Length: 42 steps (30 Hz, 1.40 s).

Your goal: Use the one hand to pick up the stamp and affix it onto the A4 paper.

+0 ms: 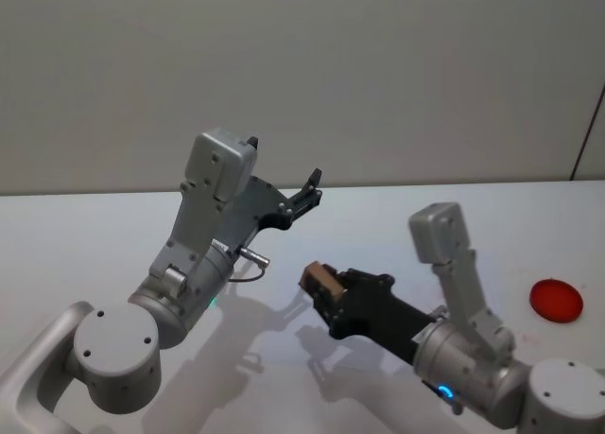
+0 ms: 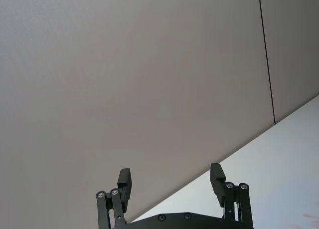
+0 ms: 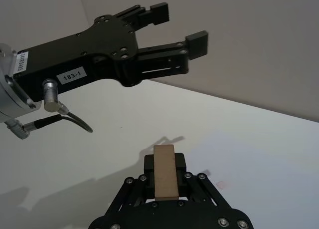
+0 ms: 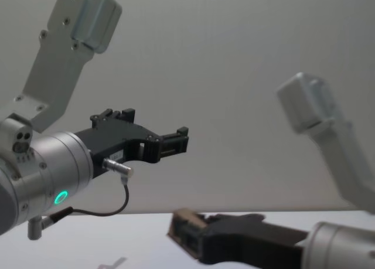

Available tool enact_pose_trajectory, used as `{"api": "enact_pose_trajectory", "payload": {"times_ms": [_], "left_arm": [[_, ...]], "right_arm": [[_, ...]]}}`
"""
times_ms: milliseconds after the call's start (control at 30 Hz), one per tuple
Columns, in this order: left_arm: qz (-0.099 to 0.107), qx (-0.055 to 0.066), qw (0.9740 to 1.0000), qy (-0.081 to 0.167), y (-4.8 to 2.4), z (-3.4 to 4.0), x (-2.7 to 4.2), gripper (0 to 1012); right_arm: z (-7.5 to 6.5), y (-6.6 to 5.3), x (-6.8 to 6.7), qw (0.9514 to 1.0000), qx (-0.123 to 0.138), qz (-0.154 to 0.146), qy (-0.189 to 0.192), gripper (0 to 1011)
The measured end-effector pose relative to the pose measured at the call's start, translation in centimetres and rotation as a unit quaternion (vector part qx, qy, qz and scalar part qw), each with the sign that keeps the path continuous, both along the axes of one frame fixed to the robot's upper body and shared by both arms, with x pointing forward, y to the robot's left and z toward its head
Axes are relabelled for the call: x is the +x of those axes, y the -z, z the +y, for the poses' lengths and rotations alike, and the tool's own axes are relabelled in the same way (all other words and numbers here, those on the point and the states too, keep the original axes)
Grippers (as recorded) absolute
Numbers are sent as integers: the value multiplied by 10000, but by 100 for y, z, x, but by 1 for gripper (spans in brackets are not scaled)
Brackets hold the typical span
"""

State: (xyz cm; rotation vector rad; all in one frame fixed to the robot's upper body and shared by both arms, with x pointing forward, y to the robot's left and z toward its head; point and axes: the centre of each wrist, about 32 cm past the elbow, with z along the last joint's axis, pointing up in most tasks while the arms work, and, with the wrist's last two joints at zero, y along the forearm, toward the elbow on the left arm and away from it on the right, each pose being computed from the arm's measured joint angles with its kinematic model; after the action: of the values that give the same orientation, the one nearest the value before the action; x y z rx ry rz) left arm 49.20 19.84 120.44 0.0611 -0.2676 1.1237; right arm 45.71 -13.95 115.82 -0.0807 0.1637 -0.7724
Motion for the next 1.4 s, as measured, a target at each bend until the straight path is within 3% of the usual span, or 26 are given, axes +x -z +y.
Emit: {"api": "enact_pose_trajectory", "payload": {"times_ms": [300, 433, 500, 667, 833, 967, 1400], "left_arm": [[0, 0, 10000, 0, 0, 0, 0, 1001], [0, 0, 10000, 0, 0, 0, 0, 1001], [0, 0, 10000, 0, 0, 0, 0, 1001], [0, 0, 10000, 0, 0, 0, 0, 1001], [0, 0, 10000, 0, 0, 0, 0, 1001], [0, 0, 10000, 0, 0, 0, 0, 1001], [0, 0, 10000, 0, 0, 0, 0, 1001]], "right_arm": [[-318, -60, -31, 9993, 9, -74, 374, 220], [-495, -65, -50, 9982, -25, -96, 594, 220], [-652, -59, -69, 9968, -76, -107, 790, 220], [-837, -44, -90, 9945, -149, -121, 1032, 220], [-1132, -8, -119, 9889, -332, -153, 1439, 220], [-1277, 25, -122, 9849, -451, -166, 1663, 220], [-1596, 164, -101, 9721, -858, -118, 2180, 220]]}}
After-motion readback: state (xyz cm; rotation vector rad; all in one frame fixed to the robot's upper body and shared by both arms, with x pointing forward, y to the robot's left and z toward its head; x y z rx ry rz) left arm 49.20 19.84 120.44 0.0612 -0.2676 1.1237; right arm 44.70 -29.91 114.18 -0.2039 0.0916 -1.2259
